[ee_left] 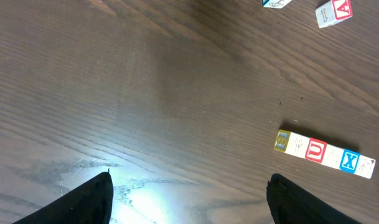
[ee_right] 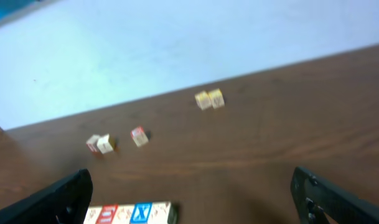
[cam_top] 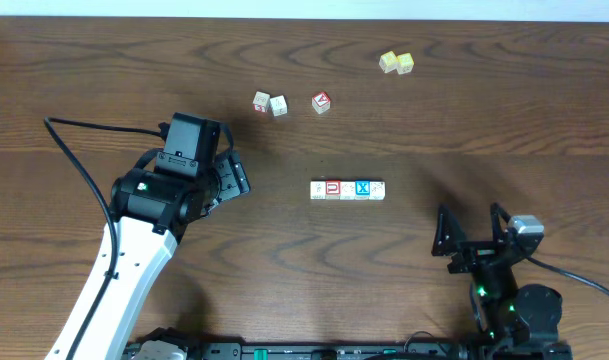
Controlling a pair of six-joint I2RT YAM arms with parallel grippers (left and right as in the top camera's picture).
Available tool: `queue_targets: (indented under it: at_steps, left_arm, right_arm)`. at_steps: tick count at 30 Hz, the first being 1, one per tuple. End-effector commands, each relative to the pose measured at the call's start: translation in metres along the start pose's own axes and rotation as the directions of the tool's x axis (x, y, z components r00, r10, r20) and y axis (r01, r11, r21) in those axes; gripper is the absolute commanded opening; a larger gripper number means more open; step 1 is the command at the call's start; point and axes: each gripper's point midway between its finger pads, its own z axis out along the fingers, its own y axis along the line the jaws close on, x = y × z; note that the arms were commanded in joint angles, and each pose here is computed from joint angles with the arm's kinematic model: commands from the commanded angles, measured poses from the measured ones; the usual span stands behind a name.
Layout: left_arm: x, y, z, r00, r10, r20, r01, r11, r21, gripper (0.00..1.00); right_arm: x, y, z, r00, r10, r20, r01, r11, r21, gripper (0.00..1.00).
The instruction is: Lift 5 blocks
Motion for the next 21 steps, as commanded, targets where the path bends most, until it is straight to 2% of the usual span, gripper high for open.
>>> queue_targets:
  at_steps: [1,9,21]
  left_arm:
    - [-0.002,0.003,-0.001,1.0,-0.005,0.009,0.005,1.0,-0.012,0.79]
    - [-0.002,0.003,-0.001,1.0,-0.005,0.009,0.005,1.0,-0.012,0.79]
    - [-0.002,0.003,-0.001,1.0,-0.005,0.009,0.005,1.0,-0.012,0.8]
  right_arm:
    - [0.003,-0.006,0.002,0.999,-0.026,0.028,0.026,1.0,0.013,0.99]
    - [0.013,-0.011,0.012,0.996,-0.035,0.086,0.036,0.999,-0.004,0.99]
    - [0.029,-0.022,0.014,0.996,-0.078,0.034,0.077,0.996,0.041,0.99]
